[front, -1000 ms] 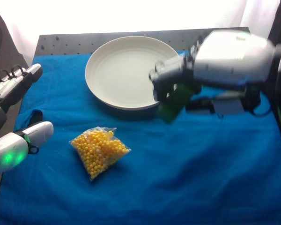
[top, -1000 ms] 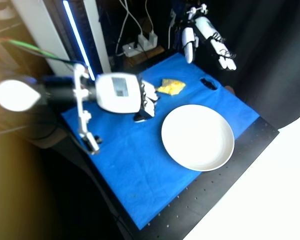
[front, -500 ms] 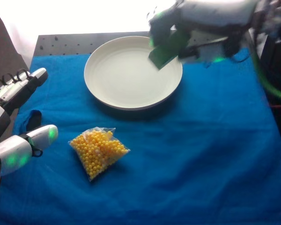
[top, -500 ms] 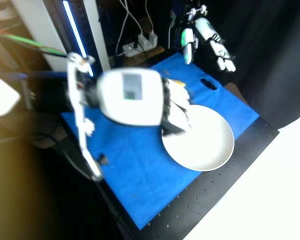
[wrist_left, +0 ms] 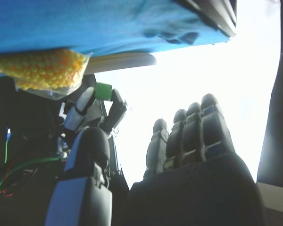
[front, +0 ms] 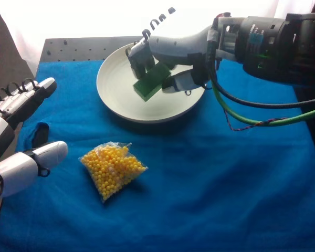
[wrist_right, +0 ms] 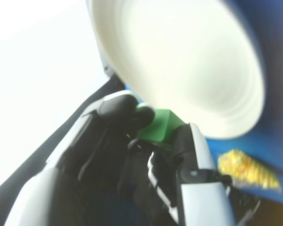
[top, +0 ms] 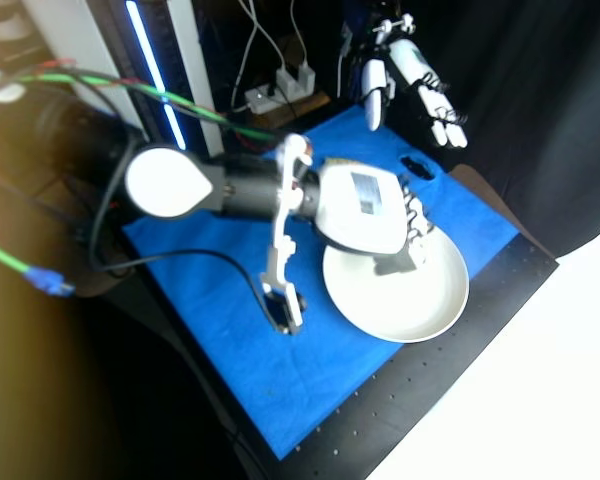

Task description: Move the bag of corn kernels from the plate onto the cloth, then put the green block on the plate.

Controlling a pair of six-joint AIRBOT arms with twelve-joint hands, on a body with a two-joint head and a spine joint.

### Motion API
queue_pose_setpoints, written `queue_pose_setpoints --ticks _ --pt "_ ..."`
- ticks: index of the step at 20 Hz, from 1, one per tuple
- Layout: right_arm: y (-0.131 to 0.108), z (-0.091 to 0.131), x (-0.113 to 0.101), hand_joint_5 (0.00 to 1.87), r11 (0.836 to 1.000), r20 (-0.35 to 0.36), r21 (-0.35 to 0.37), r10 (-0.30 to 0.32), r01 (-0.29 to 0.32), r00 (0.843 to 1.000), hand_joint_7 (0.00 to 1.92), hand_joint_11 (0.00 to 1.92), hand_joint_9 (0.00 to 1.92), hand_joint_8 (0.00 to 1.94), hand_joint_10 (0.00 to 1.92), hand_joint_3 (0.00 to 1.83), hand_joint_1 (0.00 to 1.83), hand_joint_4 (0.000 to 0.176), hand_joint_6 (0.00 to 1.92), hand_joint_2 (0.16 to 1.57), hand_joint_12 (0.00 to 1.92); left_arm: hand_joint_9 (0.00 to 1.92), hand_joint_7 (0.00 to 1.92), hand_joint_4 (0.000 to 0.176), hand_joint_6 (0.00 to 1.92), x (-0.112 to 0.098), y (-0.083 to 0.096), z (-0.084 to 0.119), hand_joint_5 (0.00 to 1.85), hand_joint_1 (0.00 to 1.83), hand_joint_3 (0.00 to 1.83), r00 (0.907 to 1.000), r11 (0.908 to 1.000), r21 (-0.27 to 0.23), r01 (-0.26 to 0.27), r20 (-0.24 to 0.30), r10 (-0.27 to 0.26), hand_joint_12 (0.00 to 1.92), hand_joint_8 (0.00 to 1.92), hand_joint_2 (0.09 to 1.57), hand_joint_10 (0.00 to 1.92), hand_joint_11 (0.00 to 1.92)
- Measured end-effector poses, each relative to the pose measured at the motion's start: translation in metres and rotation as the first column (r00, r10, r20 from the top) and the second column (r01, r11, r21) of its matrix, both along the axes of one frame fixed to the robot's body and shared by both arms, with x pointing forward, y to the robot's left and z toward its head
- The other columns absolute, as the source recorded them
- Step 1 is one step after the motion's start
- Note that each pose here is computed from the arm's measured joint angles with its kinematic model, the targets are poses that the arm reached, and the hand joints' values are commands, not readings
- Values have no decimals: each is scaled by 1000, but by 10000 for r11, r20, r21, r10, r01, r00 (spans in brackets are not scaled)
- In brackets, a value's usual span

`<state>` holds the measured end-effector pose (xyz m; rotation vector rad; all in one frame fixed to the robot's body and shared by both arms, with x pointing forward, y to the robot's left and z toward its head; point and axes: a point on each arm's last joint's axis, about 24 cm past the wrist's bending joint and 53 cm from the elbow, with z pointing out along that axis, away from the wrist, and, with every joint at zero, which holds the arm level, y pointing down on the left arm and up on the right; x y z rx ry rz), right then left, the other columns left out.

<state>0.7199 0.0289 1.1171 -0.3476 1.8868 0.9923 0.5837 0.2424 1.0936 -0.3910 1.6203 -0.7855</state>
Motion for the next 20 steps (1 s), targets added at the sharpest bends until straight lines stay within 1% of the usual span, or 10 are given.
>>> queue_pose_setpoints --ticks 1,2,4,8,9,11,12,13,17,20 --pt "0 -1 0 143 10000 -13 -20 -17 17 10000 172 6 87 69 199 0 875 0 98 1165 618 0 0 117 2 0 1 0 77 457 0 10000 10000 -7 -40 -11 40 0 0 1288 0 0" --pt "0 0 0 5 10000 -17 7 -11 11 10000 6 0 3 2 7 0 639 17 3 1173 33 0 0 115 2 0 2 0 72 448 1 10000 10000 -17 -76 -22 76 0 0 1290 0 0" --pt "4 0 -4 0 9999 -92 88 63 -62 9999 0 0 0 0 0 0 598 57 0 1128 0 0 0 128 1 0 2 0 71 448 0 10000 10000 -26 -81 -22 81 0 0 1289 0 0" --pt "-8 24 -18 0 9951 -117 940 319 -307 9994 0 0 0 0 0 0 446 89 0 1113 0 0 0 136 2 1 2 0 71 458 0 9999 9999 -44 -103 4 103 0 0 1280 0 0" --pt "-29 42 -19 0 9896 38 1414 247 -250 9997 0 0 0 0 0 0 416 82 0 1121 0 0 0 168 5 1 3 0 83 424 0 9999 9999 -52 -147 -10 147 0 0 1262 0 0" --pt "-55 60 -21 0 9847 229 1738 74 -113 9997 0 0 0 0 0 3 439 82 0 1147 0 0 0 176 3 1 5 0 66 354 0 9998 9997 -63 -215 -19 215 0 0 1252 0 0" --pt "-68 66 -24 0 9837 313 1797 11 -67 9995 0 0 0 0 0 26 593 10 0 1216 0 0 0 176 2 1 4 1 63 335 0 9998 9998 -89 -201 7 201 0 0 1251 0 0" --pt "-76 70 -29 0 9830 365 1834 22 -89 9993 0 0 0 0 0 29 678 0 0 1247 0 0 0 176 1 -1 1 2 62 337 0 9999 9999 -114 -122 24 123 0 0 1259 0 0" --pt "-85 80 -64 0 9816 745 1806 487 -615 9960 0 0 0 0 0 17 720 0 0 1275 0 0 0 173 0 -3 -3 13 45 318 3 9995 9999 -146 90 296 -85 9 0 1269 0 17" --pt "-113 74 -83 0 9820 843 1853 200 -354 9962 0 0 0 0 0 9 357 5 0 1278 0 0 0 176 3 1 -1 25 53 318 1 9979 9999 -117 91 640 -83 0 0 1270 0 0"
